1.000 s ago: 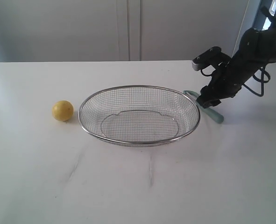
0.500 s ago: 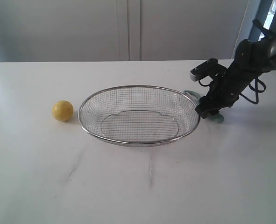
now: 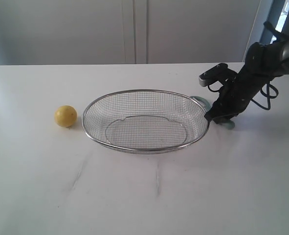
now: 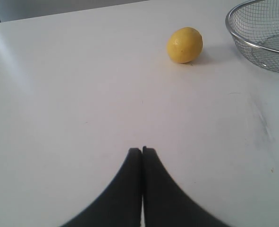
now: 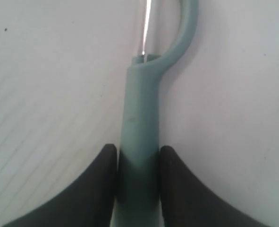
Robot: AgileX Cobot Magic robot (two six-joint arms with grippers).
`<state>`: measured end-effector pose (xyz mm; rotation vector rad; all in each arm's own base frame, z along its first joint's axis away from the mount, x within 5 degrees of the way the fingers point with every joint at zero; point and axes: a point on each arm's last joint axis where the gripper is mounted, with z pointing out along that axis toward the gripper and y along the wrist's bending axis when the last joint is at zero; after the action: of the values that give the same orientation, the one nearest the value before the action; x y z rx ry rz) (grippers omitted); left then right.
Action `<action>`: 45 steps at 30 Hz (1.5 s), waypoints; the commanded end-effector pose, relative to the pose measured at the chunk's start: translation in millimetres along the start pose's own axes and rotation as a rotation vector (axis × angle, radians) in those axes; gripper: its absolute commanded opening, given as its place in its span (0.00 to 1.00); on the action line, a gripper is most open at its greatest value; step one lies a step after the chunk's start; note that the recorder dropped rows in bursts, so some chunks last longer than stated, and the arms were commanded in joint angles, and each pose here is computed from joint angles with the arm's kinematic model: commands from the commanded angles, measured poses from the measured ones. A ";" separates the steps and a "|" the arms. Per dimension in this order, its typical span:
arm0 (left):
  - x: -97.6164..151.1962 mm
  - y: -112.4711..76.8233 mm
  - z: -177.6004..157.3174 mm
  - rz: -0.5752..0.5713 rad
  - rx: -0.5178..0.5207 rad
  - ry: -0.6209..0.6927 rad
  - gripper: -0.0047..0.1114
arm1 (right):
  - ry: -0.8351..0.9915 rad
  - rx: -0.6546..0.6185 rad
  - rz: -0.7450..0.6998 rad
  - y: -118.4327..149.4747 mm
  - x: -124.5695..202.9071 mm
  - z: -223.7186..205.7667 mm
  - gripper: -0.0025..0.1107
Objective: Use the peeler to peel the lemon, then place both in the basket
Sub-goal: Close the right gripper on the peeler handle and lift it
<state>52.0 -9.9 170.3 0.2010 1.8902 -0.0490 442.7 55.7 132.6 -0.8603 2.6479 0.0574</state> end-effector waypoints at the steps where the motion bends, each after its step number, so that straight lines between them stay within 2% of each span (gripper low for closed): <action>1: 0.9 -0.5 0.2 -0.008 0.006 -0.003 0.04 | -0.020 0.012 0.050 -2.1 -3.2 -18.0 0.13; 5: 0.9 -0.5 0.2 -0.008 0.006 -0.003 0.04 | -0.059 0.031 0.046 -1.7 -9.3 -45.9 0.02; 14: 0.9 -0.5 0.2 -0.008 0.006 -0.003 0.04 | -0.147 0.056 0.094 8.0 -14.9 -132.6 0.02; 20: 0.9 -0.5 0.2 -0.008 0.006 -0.003 0.04 | -0.112 -0.006 0.176 22.8 -5.1 -174.2 0.02; 26: 0.9 -0.5 0.2 -0.008 0.006 -0.003 0.04 | -0.016 -0.136 0.196 43.6 13.0 -192.7 0.02; 28: 0.9 -0.5 0.2 -0.008 0.006 -0.003 0.04 | -0.044 -0.161 0.201 53.3 21.3 -199.3 0.02; 31: 0.9 -0.5 0.2 -0.008 0.006 -0.003 0.04 | -0.154 -0.170 0.117 68.9 35.8 -209.6 0.02; 36: 0.9 -0.5 0.2 -0.008 0.006 -0.003 0.04 | -0.182 -0.202 0.140 83.9 53.4 -219.1 0.02; 45: 0.9 -0.5 0.2 -0.008 0.006 -0.003 0.04 | -0.178 -0.220 0.148 87.8 57.4 -220.9 0.02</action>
<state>52.0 -9.9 170.3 0.2010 1.8902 -0.0490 280.0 62.7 311.1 -0.6844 2.5801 0.4459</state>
